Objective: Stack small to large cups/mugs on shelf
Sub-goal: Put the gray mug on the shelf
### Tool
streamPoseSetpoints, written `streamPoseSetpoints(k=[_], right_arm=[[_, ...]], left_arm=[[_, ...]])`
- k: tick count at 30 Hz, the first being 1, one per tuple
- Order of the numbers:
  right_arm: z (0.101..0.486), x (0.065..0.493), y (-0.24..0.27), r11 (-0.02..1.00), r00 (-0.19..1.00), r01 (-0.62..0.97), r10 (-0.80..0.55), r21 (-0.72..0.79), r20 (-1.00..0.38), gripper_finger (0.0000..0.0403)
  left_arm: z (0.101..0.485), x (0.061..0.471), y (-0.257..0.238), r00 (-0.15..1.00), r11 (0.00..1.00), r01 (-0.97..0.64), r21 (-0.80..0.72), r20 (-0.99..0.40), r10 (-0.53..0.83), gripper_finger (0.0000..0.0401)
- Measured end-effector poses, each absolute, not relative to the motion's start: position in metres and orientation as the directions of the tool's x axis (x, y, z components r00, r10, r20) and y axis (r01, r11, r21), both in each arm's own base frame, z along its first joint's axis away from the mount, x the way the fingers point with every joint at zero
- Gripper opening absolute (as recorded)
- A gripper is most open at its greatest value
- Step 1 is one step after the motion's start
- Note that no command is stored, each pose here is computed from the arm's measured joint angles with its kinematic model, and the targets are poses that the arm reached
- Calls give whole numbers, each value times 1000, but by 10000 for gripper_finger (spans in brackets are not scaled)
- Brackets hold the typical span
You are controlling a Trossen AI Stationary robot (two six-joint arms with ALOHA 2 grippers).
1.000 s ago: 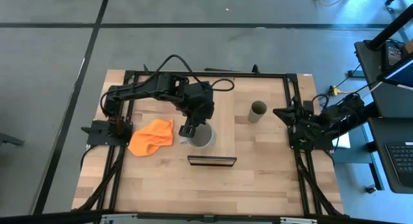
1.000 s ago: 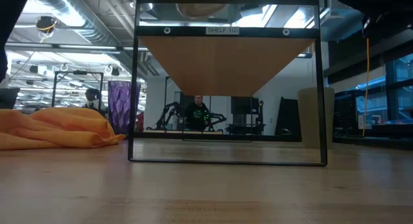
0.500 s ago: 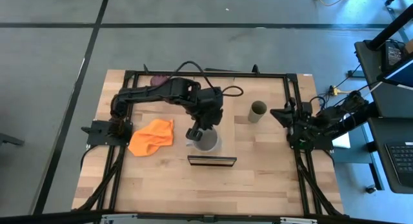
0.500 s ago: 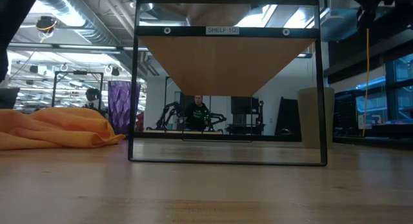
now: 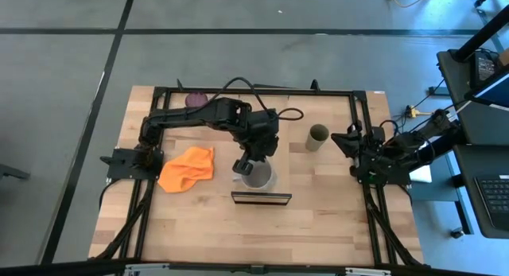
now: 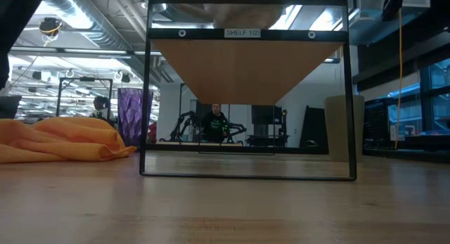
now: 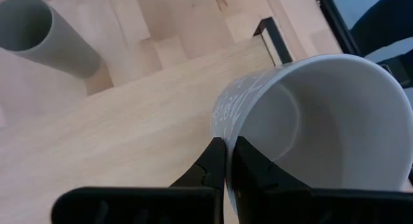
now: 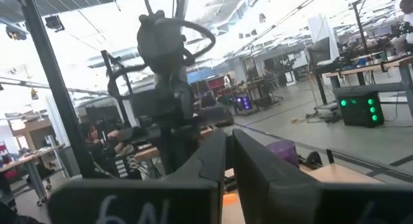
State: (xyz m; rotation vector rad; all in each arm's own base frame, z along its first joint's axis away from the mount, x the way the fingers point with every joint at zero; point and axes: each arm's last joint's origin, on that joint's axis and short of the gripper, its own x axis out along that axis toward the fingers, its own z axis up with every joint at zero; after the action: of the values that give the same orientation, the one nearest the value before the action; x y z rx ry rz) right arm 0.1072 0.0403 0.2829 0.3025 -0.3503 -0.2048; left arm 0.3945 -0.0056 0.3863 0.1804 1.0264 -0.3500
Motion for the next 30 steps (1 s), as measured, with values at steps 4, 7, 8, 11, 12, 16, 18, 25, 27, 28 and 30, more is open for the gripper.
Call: streamPoseSetpoints(k=[4,7,8,11,12,16,18,25,27,28,30], right_arm=[[283,112,44,937,920,127,-234,325,314,32],[283,116,46,943,923,99,-206,317,324,32],[283,117,47,943,923,99,-206,317,324,32],[282,117,47,943,923,108,-213,315,320,32],[283,117,47,940,920,105,-216,324,329,32],[287,115,46,931,904,91,-225,353,362,32],[290,113,45,923,892,78,-234,378,387,32],[303,105,40,821,829,-65,-272,568,489,32],[305,103,38,818,811,-56,-297,573,503,32],[307,102,37,809,800,-61,-311,584,514,32],[309,100,37,794,783,-86,-320,601,534,32]], left_arm=[[383,397,-2,463,930,366,-18,-864,-199,4],[379,399,0,449,932,361,-25,-871,-197,4],[379,399,0,446,932,361,-26,-873,-197,4],[379,398,-1,438,931,363,-35,-876,-203,4],[379,398,-1,438,931,364,-36,-875,-205,4],[379,398,-1,437,932,360,-39,-876,-205,4],[379,398,-1,437,934,355,-41,-876,-205,4],[379,398,-1,437,939,340,-50,-876,-205,4],[379,398,-1,437,940,339,-51,-876,-205,4],[379,398,-1,437,940,337,-51,-876,-205,4],[379,398,-1,437,941,333,-53,-876,-204,4]])
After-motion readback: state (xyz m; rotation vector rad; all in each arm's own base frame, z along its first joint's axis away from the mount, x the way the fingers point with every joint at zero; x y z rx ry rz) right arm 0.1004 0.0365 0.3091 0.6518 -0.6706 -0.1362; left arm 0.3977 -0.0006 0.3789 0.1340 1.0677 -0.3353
